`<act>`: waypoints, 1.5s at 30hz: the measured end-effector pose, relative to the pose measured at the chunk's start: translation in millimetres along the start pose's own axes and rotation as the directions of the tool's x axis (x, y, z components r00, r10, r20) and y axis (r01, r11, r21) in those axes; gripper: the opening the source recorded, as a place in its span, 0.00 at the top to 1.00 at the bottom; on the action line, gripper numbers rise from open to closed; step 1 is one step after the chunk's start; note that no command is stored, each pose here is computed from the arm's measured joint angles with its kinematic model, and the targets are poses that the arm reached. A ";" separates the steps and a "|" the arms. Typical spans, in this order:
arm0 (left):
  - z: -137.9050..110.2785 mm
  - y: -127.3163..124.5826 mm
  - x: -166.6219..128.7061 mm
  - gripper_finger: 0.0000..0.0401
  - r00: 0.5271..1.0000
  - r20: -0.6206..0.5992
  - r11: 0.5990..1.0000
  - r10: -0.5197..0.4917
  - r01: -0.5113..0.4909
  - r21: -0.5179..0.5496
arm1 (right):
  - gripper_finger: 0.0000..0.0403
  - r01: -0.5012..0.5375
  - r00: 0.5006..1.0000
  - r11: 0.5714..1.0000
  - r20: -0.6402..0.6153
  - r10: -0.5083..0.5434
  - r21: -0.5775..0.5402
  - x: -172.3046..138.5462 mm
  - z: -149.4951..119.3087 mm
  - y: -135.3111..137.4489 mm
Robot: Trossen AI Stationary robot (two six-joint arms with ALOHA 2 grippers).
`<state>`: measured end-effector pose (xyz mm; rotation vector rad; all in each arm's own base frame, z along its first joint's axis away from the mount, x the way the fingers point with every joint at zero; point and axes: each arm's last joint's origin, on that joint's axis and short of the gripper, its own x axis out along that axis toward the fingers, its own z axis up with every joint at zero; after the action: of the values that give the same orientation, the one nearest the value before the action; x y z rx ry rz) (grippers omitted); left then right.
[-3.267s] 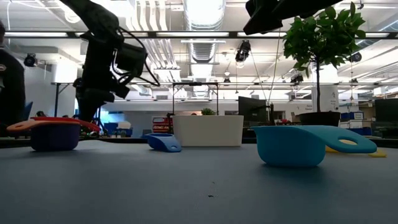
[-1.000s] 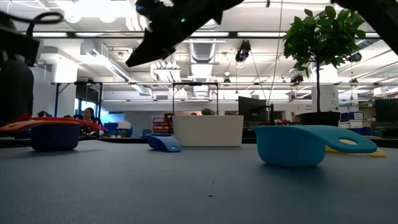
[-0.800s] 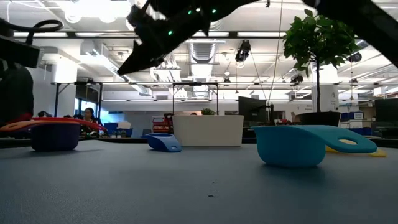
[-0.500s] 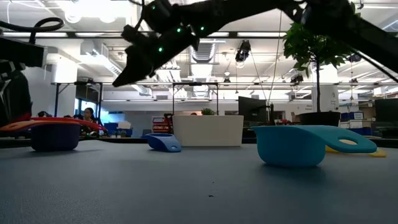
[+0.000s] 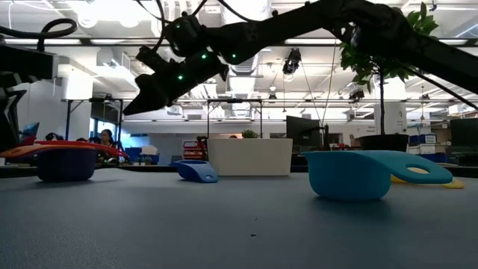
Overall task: Nest measuring cups in basket
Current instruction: Stack the red measuring cup on top of the orange measuring cup
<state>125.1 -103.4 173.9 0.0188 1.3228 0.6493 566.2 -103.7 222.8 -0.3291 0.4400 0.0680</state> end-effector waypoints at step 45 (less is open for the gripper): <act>-16.5 4.8 2.6 1.00 0.998 -0.006 0.998 0.057 -0.057 0.041 | 0.98 0.022 0.999 0.981 0.025 -0.027 0.191 46.5 -55.3 11.8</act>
<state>108.5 -104.0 168.8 0.0882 1.3462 0.6713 584.1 -110.9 152.2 -0.1446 0.4116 0.0061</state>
